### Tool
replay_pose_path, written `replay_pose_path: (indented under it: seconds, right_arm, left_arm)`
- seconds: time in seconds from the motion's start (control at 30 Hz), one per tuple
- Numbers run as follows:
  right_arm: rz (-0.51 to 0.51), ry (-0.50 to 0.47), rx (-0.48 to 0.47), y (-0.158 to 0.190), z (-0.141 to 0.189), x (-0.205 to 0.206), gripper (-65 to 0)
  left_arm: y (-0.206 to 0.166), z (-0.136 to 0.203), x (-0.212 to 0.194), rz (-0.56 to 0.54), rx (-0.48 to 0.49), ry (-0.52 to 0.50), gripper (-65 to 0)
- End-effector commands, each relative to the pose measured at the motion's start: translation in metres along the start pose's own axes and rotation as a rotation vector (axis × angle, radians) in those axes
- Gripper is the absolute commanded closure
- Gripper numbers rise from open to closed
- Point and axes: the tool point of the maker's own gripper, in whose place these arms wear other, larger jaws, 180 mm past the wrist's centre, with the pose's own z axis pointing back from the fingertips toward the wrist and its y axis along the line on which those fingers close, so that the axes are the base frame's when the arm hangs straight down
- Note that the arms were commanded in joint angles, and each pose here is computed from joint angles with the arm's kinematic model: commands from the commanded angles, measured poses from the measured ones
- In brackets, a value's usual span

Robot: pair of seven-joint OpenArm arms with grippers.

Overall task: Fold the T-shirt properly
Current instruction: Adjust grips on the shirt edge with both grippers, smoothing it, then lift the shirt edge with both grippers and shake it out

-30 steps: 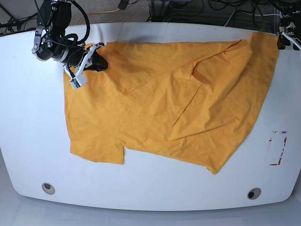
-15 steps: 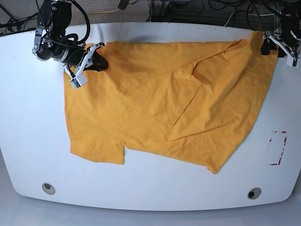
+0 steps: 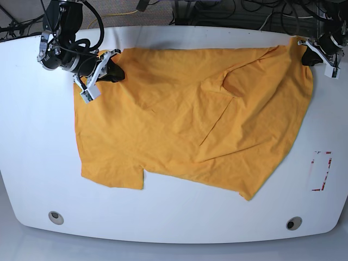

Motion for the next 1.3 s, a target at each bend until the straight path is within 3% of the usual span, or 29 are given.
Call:
replay_pose_path:
  seconds: [0.0, 0.17, 0.47, 0.67, 1.07, 1.27]
  right_arm:
    - [0.028, -0.057, 0.001, 0.000, 0.006, 0.017, 0.0]
    - [0.041, -0.078, -0.005, -0.001, 0.009, 0.025, 0.0]
    - [0.165, -0.216, -0.068, -0.003, 0.031, 0.082, 0.0]
    - [0.233, -0.262, -0.100, -0.015, 0.041, 0.117, 0.0]
    - [0.289, -0.319, -0.155, -0.062, 0.058, 0.195, 0.0]
    - [0.317, -0.380, -0.182, -0.075, 0.076, 0.243, 0.0]
  left_arm:
    - [0.017, 0.011, -0.010, -0.006, 0.059, 0.058, 0.0]
    - [0.026, 0.014, 0.020, 0.019, 0.102, -0.048, 0.0]
    - [-0.022, 0.031, 0.114, -0.237, 0.076, -0.240, 0.0]
    - [-0.038, 0.043, 0.173, -0.363, 0.126, -0.277, 0.0]
    - [-0.018, 0.075, 0.281, -0.371, 0.315, -0.342, 0.0]
    - [-0.029, 0.092, 0.323, -0.392, 0.321, -0.427, 0.0]
